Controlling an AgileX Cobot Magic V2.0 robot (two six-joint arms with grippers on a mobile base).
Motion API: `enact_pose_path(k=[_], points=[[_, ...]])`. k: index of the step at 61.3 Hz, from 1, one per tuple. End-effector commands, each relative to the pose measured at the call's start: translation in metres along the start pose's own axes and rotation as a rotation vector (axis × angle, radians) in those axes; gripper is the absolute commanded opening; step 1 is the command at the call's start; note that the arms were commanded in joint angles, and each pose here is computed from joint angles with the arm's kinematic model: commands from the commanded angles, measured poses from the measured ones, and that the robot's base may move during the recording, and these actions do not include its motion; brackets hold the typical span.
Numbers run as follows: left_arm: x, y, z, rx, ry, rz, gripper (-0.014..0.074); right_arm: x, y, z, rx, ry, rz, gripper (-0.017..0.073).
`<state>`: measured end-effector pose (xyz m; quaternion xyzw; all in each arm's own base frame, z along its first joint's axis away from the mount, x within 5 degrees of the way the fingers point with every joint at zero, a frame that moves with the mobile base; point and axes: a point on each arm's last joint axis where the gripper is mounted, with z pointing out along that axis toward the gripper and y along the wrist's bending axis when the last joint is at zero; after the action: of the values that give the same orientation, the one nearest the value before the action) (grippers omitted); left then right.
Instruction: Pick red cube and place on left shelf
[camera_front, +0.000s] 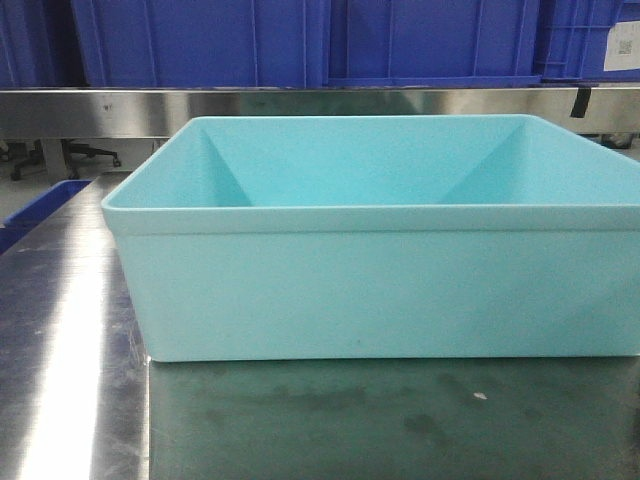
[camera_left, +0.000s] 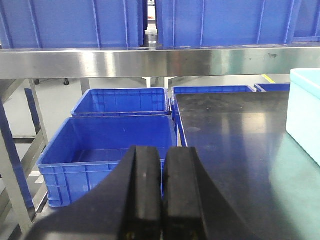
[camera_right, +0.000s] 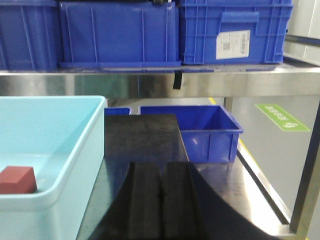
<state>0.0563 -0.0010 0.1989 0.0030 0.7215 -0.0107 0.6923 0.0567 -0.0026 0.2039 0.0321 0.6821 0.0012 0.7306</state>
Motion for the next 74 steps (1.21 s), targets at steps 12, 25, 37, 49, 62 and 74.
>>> enact_pose_path(k=[12,25,37,49,62,74], points=[[-0.001,0.0,0.0,0.008,-0.078,-0.007,0.0101,-0.04,0.001,-0.007,0.005,-0.213,0.008,0.0048],[-0.001,0.0,0.0,0.008,-0.078,-0.007,0.0101,-0.102,0.006,-0.004,-0.013,-0.101,0.006,0.0048],[-0.001,0.0,0.0,0.008,-0.078,-0.007,0.0101,-0.149,0.01,0.028,-0.022,0.106,0.004,0.0048],[-0.001,0.0,0.0,0.008,-0.078,-0.007,0.0101,-0.186,0.018,0.067,-0.08,0.302,-0.001,0.0048],[-0.001,0.0,0.0,0.008,-0.078,-0.007,0.0101,-0.207,0.048,0.106,-0.254,0.415,-0.027,0.0051],[-0.001,0.0,0.0,0.008,-0.078,-0.007,0.0101,-0.207,0.087,0.142,-0.406,0.522,-0.066,0.0053]])
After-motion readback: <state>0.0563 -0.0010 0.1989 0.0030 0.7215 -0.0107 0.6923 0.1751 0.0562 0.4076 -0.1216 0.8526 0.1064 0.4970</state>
